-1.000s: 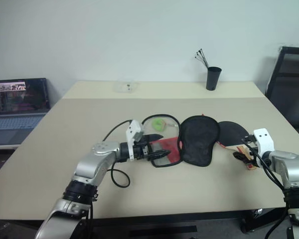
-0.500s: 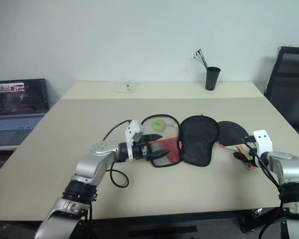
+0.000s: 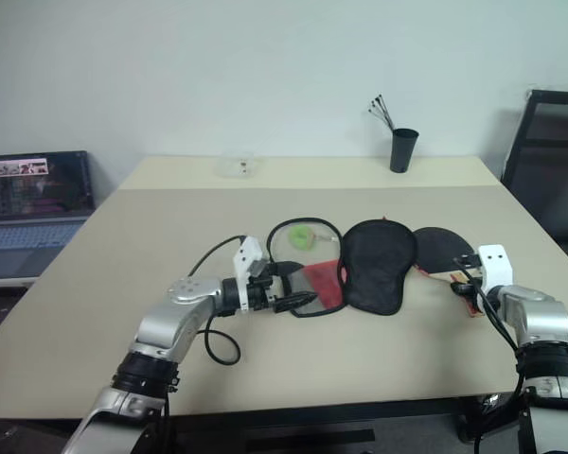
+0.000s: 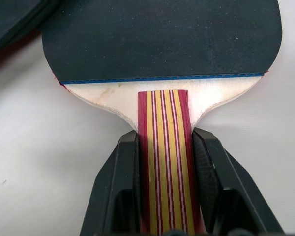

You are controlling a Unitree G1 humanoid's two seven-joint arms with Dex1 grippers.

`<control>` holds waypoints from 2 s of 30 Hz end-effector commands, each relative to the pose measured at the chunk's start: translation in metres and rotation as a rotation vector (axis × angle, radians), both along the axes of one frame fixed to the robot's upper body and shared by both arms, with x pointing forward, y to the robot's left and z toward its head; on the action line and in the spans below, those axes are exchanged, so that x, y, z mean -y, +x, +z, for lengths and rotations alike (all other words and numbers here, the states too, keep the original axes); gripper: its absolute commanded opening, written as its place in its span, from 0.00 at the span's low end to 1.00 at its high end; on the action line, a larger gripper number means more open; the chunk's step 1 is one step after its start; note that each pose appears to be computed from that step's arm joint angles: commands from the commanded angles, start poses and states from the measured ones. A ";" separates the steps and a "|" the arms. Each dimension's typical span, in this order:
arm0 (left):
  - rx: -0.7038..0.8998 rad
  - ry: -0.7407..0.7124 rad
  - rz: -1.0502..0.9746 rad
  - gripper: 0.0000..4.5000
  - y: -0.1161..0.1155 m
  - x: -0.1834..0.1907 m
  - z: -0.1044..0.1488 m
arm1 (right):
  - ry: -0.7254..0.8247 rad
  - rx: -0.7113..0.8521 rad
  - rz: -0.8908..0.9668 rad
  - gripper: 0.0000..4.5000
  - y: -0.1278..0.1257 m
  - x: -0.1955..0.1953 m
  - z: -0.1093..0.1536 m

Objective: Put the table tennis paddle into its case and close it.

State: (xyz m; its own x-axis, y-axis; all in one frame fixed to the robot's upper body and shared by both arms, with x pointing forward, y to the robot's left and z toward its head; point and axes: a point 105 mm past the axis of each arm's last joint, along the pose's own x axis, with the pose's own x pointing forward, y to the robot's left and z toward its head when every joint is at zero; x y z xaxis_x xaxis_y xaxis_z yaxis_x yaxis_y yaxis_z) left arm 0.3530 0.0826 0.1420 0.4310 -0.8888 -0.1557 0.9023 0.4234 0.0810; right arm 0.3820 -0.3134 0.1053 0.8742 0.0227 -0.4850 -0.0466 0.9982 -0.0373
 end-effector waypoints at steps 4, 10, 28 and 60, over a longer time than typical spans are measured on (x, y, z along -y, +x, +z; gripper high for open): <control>0.042 -0.020 0.004 1.00 -0.004 0.001 0.011 | -0.068 0.222 -0.139 0.24 0.007 0.020 0.072; 0.037 -0.019 0.001 1.00 -0.005 0.002 0.009 | 0.067 0.301 -0.039 0.24 0.006 -0.062 0.095; 0.046 -0.013 -0.018 1.00 -0.006 0.010 0.012 | 0.261 0.252 -0.001 0.24 0.016 -0.196 0.060; 0.041 -0.002 0.102 1.00 -0.005 -0.020 0.014 | 0.255 0.205 -0.090 0.68 0.013 -0.196 0.032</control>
State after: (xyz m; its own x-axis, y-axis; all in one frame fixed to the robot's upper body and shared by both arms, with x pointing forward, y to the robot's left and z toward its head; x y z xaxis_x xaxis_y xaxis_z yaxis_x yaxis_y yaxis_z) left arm 0.3482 0.0905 0.1429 0.4874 -0.8566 -0.1692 0.8732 0.4801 0.0844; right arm 0.3936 -0.1177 0.1162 0.9302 0.0431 -0.3646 0.0391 0.9758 0.2151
